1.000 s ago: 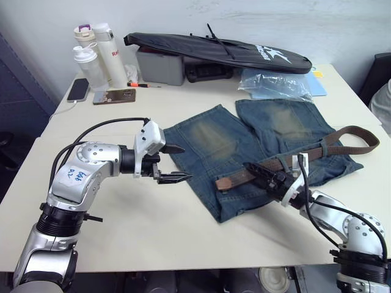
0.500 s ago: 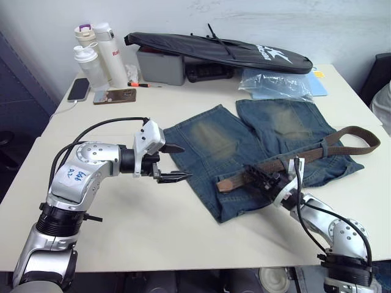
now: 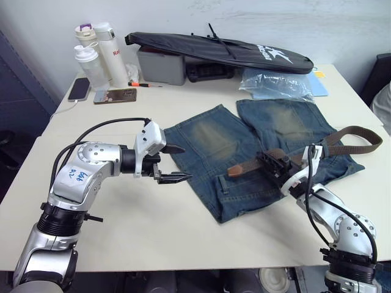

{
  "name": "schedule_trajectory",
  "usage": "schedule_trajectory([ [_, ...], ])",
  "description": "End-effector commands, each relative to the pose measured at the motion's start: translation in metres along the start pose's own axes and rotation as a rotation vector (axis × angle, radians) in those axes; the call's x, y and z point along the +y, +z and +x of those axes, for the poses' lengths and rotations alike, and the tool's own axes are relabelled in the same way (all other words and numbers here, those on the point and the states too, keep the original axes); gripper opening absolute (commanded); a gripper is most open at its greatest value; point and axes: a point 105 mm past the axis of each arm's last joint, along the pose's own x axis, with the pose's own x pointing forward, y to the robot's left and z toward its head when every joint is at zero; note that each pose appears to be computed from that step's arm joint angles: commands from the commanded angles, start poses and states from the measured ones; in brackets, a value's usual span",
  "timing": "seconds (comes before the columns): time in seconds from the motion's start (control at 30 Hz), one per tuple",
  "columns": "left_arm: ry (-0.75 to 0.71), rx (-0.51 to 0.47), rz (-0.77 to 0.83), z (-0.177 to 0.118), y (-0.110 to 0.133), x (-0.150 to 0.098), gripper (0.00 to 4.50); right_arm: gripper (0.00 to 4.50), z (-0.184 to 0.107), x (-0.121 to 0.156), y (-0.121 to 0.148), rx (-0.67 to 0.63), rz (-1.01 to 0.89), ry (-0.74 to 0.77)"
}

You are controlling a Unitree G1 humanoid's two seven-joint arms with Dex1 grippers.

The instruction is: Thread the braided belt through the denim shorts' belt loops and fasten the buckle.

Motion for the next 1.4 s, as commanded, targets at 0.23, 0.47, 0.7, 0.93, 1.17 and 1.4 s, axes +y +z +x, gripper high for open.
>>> schedule_trajectory([
  [0.23,0.003,-0.013,0.029,-0.002,0.008,0.0,4.5,0.04,-0.001,0.002,-0.019,0.032,-0.064,0.026],
  [0.47,0.053,-0.006,0.005,-0.002,0.004,0.008,4.5,0.04,0.005,-0.011,-0.049,0.074,0.017,0.015],
  [0.7,0.07,0.037,-0.03,-0.003,-0.007,0.009,4.5,0.04,0.02,-0.007,-0.09,0.167,-0.005,0.032],
  [0.93,0.073,0.066,-0.056,-0.004,-0.015,0.005,4.5,0.04,0.033,0.001,-0.126,0.329,-0.199,0.062],
  [1.17,0.079,0.082,-0.069,-0.007,-0.018,0.003,4.5,0.04,0.048,-0.004,-0.146,0.434,-0.383,0.022],
  [1.4,0.076,0.091,-0.071,-0.007,-0.02,0.001,4.5,0.04,0.05,-0.008,-0.141,0.432,-0.421,-0.017],
])
